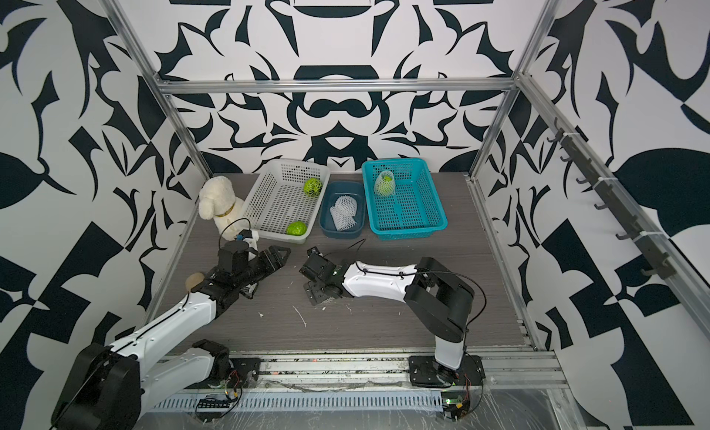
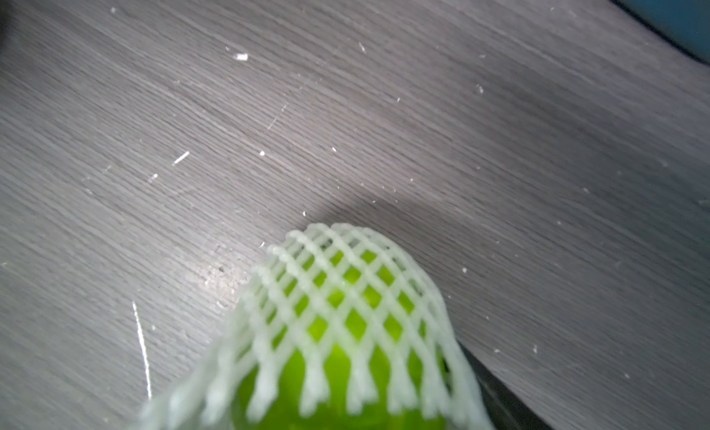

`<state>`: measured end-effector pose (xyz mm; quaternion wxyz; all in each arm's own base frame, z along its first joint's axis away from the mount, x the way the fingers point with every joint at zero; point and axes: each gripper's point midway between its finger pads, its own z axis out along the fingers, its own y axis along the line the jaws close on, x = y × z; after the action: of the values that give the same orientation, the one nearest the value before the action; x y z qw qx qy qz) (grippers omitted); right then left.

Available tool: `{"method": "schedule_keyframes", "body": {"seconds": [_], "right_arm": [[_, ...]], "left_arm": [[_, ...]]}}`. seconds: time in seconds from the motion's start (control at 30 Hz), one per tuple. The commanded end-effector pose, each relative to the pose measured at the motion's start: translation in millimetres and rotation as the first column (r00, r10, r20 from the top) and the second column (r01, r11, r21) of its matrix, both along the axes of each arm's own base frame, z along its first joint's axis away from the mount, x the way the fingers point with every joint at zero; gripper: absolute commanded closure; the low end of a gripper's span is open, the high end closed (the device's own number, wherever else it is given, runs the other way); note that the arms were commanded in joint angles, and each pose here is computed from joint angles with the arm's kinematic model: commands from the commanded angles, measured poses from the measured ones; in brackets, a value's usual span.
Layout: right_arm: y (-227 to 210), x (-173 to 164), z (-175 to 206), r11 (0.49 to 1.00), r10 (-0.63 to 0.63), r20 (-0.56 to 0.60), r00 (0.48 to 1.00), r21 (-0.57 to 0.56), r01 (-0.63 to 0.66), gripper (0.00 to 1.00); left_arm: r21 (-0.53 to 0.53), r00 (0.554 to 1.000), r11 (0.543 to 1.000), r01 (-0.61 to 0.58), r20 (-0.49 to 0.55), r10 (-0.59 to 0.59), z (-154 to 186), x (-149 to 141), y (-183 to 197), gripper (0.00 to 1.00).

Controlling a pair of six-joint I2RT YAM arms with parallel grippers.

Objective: Sleeve custard apples in foam nets
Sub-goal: Pick up the custard apple from the center of the board.

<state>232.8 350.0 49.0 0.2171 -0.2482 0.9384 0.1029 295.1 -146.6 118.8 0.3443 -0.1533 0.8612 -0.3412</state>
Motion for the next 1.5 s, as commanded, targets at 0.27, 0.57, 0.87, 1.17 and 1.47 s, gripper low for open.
{"method": "schedule_keyframes", "body": {"seconds": [0.27, 0.57, 0.87, 1.17, 1.47], "right_arm": [[2.9, 0.7, -0.7, 1.0, 0.002, -0.01, 1.0, 0.012, -0.001, 0.04], [0.6, 3.0, -4.1, 1.0, -0.01, -0.006, 1.0, 0.022, 0.01, 0.14], [-3.6, 10.2, 12.8, 0.994, -0.038, -0.015, 0.999, 0.1, 0.039, 0.26], [-12.2, 26.7, 70.8, 0.914, -0.05, -0.15, 0.987, 0.392, 0.106, 0.3], [-28.3, 46.4, 153.5, 0.766, 0.107, -0.24, 0.965, 0.638, 0.074, 0.3]], "left_arm": [[0.003, 1.0, 1.0, -0.004, 0.016, 0.004, 8.9, 1.7, 2.4, 0.23], [-0.001, 1.0, 1.0, -0.002, 0.017, 0.002, 9.3, 1.3, 1.9, 0.23], [-0.005, 1.0, 1.0, -0.011, 0.027, 0.011, 11.1, 1.6, 3.2, 0.23], [-0.021, 0.997, 0.998, -0.06, 0.046, 0.061, 15.5, 10.9, 8.3, 0.18], [-0.026, 0.997, 0.997, -0.068, 0.042, 0.069, 15.8, 16.7, 7.6, 0.16]]}}
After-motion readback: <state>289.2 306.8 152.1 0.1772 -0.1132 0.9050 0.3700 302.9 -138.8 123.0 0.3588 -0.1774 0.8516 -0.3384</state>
